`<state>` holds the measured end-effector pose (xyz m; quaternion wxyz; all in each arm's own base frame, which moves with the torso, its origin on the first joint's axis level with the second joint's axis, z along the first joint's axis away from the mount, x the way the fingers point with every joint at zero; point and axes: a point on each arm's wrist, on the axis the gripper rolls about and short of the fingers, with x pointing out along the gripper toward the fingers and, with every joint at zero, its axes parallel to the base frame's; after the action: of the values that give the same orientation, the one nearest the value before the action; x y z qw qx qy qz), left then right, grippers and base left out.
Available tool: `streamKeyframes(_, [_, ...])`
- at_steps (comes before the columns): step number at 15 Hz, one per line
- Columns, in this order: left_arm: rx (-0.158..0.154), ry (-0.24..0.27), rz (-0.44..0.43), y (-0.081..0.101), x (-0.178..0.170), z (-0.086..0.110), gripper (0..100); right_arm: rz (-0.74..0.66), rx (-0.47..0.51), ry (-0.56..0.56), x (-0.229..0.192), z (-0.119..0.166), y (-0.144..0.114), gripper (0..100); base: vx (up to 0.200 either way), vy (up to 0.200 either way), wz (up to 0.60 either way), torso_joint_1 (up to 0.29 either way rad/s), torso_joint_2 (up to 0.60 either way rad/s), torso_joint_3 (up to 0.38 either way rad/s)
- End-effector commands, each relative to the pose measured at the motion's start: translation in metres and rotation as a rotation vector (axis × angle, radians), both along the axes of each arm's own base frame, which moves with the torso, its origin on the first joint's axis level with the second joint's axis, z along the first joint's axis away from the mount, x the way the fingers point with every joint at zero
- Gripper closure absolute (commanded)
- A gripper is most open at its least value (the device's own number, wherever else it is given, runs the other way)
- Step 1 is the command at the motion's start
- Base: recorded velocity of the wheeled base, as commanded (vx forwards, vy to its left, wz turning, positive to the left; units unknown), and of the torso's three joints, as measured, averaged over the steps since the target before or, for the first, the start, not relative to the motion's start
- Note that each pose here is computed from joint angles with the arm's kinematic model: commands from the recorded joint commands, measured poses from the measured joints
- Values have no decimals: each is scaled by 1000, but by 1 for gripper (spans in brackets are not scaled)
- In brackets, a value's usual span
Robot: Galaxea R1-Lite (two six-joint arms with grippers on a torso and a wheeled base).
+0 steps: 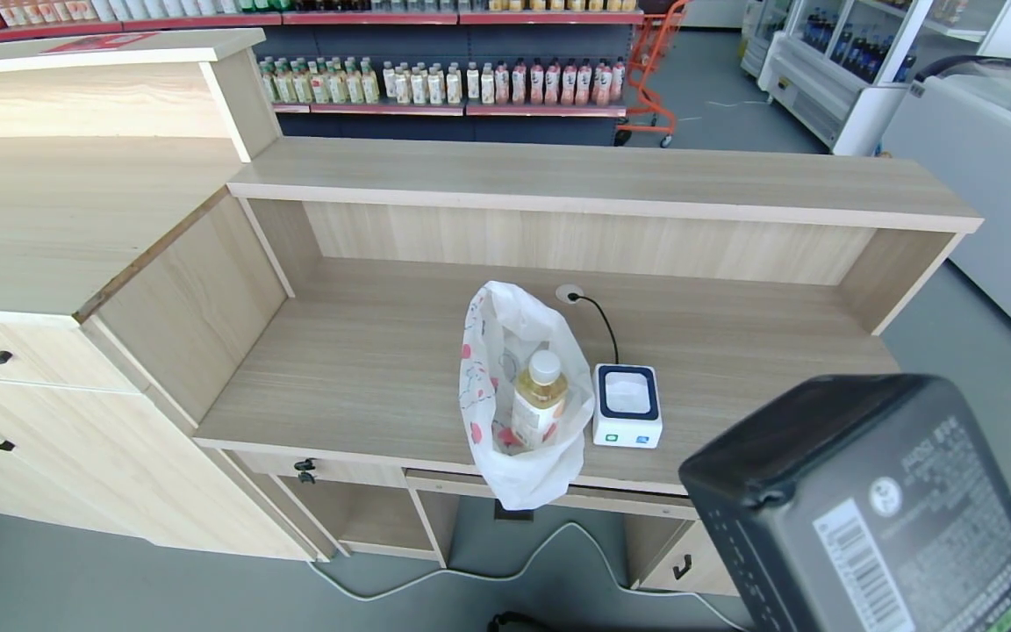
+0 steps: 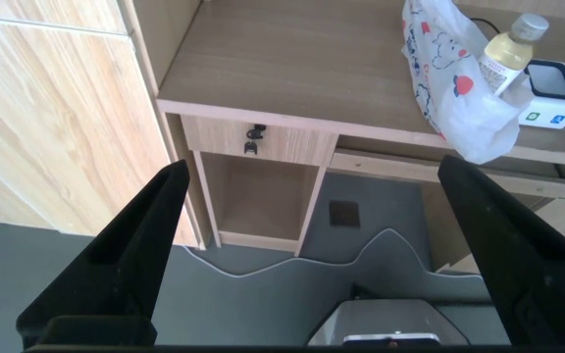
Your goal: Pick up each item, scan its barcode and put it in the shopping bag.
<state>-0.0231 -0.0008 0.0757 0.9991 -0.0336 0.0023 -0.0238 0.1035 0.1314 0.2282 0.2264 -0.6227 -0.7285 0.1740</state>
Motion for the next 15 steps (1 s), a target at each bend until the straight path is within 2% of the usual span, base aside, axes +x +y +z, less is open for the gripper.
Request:
streamKeyframes(1, [0,0,0,0,0,0,0,7,0,-2,0,0,0,100,0,0,0,0,0,0])
streamKeyframes(5, [0,0,0,0,0,0,0,8,-2,2,0,0,0,100,0,0,0,0,0,0])
streamKeyframes(6, [0,0,0,0,0,0,0,14,-4,41,0,1,1,100,0,0,0,0,0,0])
streamKeyframes(8, [0,0,0,0,0,0,0,-40,17,258,8,12,-5,100,0,0,0,0,0,0])
streamKeyframes(9, [0,0,0,0,0,0,0,-93,28,315,12,13,-9,100,0,0,0,0,0,0])
streamKeyframes(10, [0,0,0,0,0,0,0,-307,102,545,29,12,-28,100,0,0,0,0,0,0])
streamKeyframes(11, [0,0,0,0,0,0,0,-384,139,645,37,10,-37,100,0,0,0,0,0,0])
streamKeyframes(12, [0,0,0,0,0,0,0,-537,238,817,54,6,-57,100,0,0,0,0,0,0])
streamKeyframes(14, [0,0,0,0,0,0,0,-730,416,974,72,6,-100,100,0,0,0,0,0,0])
streamKeyframes(15, [0,0,0,0,0,0,0,-754,462,1056,75,3,-114,100,0,0,0,0,0,0])
